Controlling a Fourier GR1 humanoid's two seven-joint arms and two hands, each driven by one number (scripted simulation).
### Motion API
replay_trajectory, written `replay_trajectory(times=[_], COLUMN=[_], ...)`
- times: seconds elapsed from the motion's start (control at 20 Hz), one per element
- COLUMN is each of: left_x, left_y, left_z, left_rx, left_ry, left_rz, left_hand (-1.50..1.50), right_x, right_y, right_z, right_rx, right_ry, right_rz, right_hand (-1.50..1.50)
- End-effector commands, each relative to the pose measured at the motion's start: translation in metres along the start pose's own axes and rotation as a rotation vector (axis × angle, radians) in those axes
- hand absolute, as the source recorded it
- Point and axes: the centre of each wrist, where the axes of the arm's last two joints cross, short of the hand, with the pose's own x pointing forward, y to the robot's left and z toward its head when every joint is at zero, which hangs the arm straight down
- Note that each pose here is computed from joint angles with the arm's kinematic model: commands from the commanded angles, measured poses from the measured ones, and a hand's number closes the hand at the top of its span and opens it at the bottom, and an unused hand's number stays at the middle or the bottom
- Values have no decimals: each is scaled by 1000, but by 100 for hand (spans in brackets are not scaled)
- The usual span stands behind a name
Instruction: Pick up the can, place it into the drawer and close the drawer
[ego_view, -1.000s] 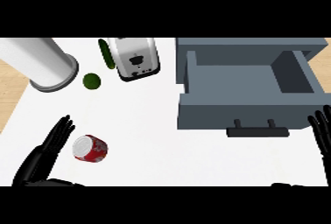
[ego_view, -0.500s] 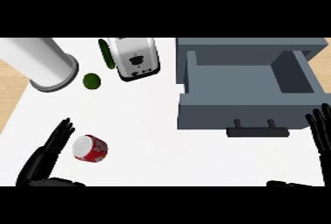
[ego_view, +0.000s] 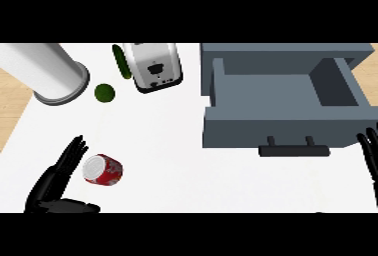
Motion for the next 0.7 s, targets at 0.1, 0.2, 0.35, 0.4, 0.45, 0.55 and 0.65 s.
replay_trajectory(times=[0.1,0.2,0.35,0.4,0.45,0.55,0.65], left_x=[-14,-6,-1,-10,-16,-23,-27], left_y=[2,-20,6,-4,-24,-5,-9], left_z=[-13,-27,-31,-15,-23,-36,-34], left_rx=[-15,-9,1,-2,12,0,-12], left_ry=[-6,10,8,10,1,1,-4], left_rz=[11,19,-2,17,11,-1,14], left_hand=[-150,-150,-150,-150,-150,-150,-150], right_x=[15,16,15,10,8,4,14], right_y=[3,8,11,-1,12,0,4], right_z=[6,4,-3,1,20,6,2], right_rx=[2,7,-9,8,-1,-1,1], right_ry=[-7,13,-2,-1,4,3,-8], right_rz=[-3,14,-5,8,-13,-5,-4], right_hand=[-150,-150,-150,-150,-150,-150,-150])
